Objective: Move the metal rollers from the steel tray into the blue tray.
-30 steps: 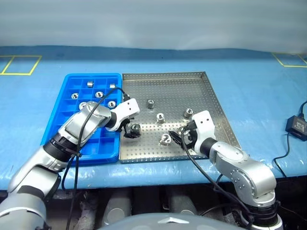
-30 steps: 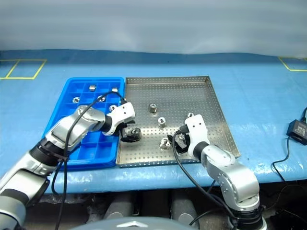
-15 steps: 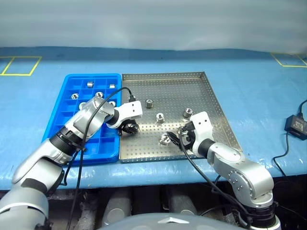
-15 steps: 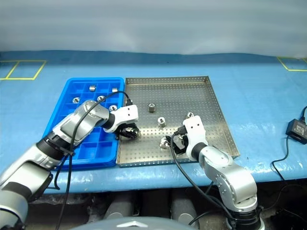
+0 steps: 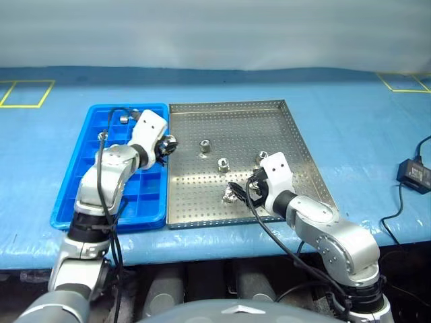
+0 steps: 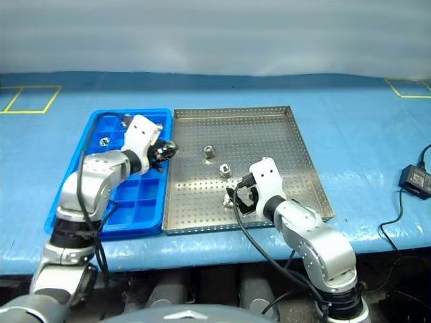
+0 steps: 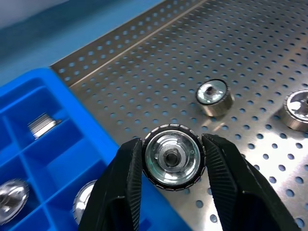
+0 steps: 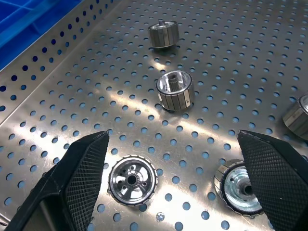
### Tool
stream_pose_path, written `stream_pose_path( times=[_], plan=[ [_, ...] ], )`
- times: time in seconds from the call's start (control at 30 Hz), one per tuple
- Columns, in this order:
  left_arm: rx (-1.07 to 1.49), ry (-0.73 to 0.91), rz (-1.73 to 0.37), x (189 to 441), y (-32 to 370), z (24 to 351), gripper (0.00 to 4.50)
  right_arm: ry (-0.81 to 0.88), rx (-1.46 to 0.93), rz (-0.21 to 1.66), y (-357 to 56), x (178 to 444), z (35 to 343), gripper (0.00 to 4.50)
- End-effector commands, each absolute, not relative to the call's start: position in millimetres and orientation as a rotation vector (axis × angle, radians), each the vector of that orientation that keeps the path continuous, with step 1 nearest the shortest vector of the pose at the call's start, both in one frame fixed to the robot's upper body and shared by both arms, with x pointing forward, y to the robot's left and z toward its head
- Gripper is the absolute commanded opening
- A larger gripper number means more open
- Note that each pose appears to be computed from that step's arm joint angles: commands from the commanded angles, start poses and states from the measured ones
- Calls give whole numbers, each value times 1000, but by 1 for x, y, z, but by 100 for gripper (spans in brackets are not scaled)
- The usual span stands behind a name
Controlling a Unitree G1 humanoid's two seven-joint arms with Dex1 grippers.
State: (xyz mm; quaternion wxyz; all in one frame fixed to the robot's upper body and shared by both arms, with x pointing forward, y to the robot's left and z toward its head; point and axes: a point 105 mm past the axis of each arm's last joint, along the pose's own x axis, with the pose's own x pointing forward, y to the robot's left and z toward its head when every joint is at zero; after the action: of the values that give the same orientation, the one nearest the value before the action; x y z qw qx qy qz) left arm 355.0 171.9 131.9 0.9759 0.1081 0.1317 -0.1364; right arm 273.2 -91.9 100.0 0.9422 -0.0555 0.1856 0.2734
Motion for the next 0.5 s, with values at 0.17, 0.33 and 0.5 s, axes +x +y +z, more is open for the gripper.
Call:
stream_pose_path(
  times=[0.17, 0.33, 0.5],
  plan=[
    [180, 76, 226, 330, 242, 162, 164, 313, -160, 643, -75, 277, 111, 450],
    [140, 111, 372, 320, 272, 146, 164, 314, -161, 675, -68, 278, 110, 450],
    [104, 178, 407, 320, 283, 130, 164, 309, -161, 684, -66, 278, 110, 450]
  ],
)
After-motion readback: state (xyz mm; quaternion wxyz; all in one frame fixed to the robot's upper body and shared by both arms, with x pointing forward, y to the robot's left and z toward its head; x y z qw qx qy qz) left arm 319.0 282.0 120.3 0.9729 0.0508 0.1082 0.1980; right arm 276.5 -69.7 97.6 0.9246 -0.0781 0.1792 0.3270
